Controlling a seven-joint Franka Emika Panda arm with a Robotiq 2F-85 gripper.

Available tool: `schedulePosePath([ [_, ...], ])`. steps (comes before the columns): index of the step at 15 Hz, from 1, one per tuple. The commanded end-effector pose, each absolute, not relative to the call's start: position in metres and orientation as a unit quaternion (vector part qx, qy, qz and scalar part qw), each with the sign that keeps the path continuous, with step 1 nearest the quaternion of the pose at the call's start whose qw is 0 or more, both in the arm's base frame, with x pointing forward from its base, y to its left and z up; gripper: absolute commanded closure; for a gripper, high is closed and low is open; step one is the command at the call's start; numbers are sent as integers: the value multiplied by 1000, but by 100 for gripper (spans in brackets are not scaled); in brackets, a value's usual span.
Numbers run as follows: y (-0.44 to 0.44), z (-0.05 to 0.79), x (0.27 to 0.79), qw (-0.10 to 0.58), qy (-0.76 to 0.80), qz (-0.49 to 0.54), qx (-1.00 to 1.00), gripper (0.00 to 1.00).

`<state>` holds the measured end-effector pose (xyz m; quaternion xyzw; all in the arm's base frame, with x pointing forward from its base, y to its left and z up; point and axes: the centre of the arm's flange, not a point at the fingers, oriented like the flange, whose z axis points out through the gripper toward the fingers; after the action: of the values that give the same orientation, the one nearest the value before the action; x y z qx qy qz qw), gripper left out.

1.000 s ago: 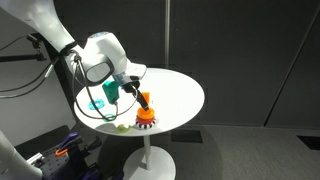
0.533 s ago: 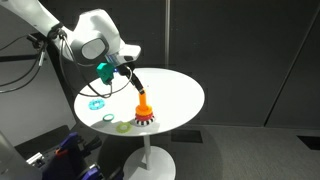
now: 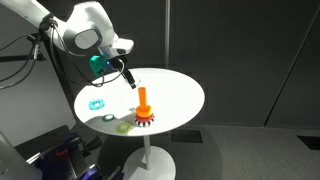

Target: Take the clear ring off of the ring toss

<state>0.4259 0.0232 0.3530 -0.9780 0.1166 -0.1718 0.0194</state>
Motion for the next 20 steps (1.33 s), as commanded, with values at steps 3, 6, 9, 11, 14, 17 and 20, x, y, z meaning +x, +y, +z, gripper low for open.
schedulePosePath([
  [3,33,323,425,4,98,-110,-989,33],
  [6,31,296,423,1,97,-77,-992,33],
  [9,30,271,421,0,99,-54,-994,33],
  [11,30,256,419,0,99,-44,-994,33],
  [14,31,236,418,-3,101,-42,-994,33],
  [17,30,220,419,-8,100,-39,-994,33],
  [20,25,207,419,-19,97,-26,-995,2],
])
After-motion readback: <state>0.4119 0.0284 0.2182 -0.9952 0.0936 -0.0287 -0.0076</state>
